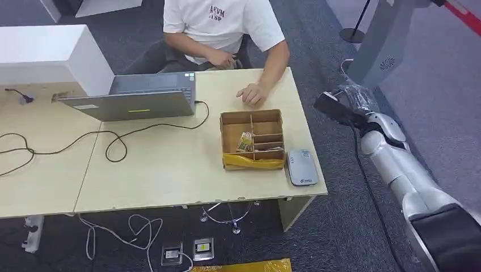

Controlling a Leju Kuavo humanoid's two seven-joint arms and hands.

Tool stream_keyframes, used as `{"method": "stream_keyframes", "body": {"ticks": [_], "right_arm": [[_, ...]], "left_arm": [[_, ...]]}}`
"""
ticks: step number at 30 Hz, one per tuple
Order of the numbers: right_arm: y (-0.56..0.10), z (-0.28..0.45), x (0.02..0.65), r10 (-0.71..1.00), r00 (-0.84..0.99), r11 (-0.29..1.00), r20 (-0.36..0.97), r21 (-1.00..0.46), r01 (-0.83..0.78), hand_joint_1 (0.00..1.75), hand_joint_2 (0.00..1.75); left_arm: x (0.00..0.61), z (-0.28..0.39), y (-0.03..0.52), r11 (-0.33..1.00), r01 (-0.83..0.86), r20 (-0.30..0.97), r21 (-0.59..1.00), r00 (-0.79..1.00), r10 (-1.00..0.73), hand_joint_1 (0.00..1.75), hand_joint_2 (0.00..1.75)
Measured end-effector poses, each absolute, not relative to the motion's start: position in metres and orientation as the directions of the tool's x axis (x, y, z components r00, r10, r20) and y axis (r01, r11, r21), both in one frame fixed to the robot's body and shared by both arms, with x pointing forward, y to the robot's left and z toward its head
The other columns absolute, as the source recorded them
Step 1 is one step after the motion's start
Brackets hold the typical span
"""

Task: Pass the card to the sensor for recognition and then transmit it.

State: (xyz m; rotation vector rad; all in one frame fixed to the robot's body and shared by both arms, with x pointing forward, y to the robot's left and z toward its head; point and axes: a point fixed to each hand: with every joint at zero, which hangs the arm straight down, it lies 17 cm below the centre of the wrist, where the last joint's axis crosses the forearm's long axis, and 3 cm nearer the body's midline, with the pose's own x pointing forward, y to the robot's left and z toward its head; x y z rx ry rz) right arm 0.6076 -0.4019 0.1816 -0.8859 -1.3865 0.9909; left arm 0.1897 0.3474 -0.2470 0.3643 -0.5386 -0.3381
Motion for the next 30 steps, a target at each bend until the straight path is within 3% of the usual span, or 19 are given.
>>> {"method": "stream_keyframes", "body": {"ticks": [30], "right_arm": [[-0.357,0.084,0.542,0.938,-0.105,0.303,0.331,-0.927,-0.222,1.75,1.75]], "left_arm": [[0.188,-0.248,0.348,0.881,0.22,0.421,0.42,0.813,-0.403,0.0,0.0]]}}
